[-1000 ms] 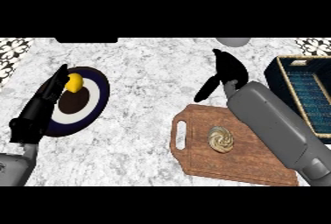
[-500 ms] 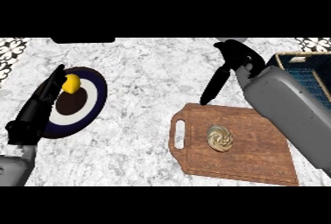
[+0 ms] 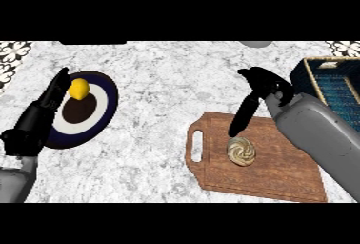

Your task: Pick the cupcake from the cutting board and place it in the basket

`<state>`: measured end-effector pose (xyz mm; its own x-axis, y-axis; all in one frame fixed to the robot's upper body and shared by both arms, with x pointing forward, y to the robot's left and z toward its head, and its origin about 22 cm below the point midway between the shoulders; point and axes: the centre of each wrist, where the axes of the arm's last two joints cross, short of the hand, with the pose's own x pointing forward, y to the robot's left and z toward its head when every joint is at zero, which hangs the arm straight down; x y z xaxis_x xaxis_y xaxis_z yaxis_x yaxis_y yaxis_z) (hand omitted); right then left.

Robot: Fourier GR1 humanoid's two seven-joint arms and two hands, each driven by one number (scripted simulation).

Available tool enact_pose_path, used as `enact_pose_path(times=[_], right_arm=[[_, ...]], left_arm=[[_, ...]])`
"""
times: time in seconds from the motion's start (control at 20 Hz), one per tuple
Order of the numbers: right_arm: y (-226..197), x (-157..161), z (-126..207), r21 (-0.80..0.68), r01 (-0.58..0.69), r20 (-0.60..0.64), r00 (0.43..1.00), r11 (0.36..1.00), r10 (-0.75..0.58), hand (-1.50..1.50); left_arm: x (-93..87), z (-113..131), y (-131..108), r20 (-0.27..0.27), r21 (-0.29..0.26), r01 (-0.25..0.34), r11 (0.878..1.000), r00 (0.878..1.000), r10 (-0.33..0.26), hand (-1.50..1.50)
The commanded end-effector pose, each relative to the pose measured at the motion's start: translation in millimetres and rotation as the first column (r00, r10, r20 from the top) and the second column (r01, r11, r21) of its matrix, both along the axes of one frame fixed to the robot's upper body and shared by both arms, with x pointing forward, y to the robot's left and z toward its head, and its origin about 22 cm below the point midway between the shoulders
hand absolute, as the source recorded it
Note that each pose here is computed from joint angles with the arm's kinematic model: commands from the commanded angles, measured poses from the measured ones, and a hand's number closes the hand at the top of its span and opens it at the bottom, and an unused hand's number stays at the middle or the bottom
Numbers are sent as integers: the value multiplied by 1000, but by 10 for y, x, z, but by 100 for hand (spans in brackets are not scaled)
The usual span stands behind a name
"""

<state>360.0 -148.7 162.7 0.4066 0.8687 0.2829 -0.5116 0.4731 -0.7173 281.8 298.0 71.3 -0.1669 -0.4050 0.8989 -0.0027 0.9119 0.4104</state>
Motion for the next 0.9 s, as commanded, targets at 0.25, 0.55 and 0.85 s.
enact_pose_path(times=[0.25, 0.55, 0.85], right_arm=[[-96, -234, -450, -149, 92, -181, 976, 985, -119, -150], [-197, -385, -545, -171, 89, -166, 979, 981, -118, -150], [-109, -440, -658, -164, 100, -114, 986, 981, -120, -150]], left_arm=[[-67, -43, 166, 1, -9, 20, 1000, 1000, -20, 0], [17, -110, -108, -1, -9, 11, 1000, 1000, -11, 0], [37, 9, 87, -1, -11, 21, 1000, 1000, -21, 0]])
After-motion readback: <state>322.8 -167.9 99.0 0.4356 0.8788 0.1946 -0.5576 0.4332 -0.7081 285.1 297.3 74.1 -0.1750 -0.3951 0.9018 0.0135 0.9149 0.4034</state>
